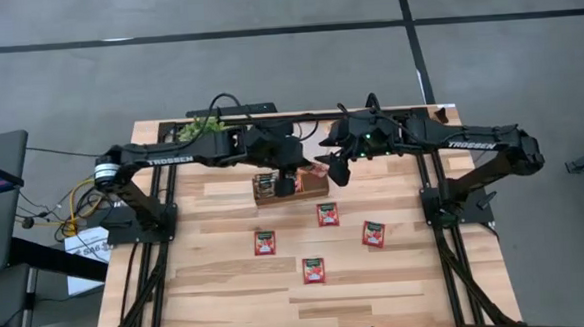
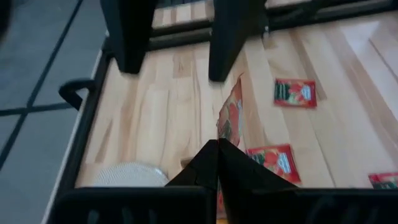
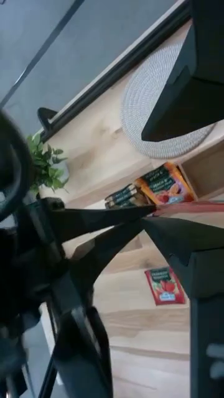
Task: Pick & Place Tea
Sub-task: Put the red tea bag into the right section of the wooden organizer
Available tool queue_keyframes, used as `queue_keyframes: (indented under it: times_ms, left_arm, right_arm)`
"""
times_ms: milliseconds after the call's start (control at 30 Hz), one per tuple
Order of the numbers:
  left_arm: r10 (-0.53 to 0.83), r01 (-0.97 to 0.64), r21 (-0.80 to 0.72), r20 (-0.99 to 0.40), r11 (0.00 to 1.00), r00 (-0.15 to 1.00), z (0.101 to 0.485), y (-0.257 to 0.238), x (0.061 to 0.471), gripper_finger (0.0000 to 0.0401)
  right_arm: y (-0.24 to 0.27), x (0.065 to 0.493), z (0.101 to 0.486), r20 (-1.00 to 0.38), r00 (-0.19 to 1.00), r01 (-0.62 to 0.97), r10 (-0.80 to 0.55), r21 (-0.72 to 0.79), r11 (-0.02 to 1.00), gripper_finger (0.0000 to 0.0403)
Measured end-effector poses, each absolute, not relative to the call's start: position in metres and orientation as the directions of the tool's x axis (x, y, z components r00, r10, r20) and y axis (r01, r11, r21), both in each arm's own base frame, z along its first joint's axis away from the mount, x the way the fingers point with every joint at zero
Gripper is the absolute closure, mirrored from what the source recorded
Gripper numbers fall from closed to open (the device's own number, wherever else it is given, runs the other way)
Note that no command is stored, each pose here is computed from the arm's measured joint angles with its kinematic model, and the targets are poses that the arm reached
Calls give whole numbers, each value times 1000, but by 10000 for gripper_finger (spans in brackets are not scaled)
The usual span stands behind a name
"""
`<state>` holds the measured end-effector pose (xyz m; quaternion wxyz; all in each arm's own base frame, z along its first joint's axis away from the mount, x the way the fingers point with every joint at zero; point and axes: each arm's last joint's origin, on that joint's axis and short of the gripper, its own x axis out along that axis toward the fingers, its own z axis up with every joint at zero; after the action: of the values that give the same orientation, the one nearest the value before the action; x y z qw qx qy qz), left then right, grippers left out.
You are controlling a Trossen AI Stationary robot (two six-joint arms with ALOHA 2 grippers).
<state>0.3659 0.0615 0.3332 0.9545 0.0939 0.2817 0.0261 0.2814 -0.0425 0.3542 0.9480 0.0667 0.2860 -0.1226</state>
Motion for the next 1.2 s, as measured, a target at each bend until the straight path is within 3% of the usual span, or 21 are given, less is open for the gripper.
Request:
queue_keyframes:
  times_ms: [500, 1200]
  left_arm:
    - [128, -25, 223, -461, 974, 878, 345, 63, 370, 401]
    - [163, -38, 241, -525, 970, 835, 338, 65, 366, 401]
  right_arm:
    - [-47, 278, 351, -594, 778, 266, -204, 17, 964, 242]
    - [-47, 288, 342, -614, 774, 234, -156, 47, 971, 243]
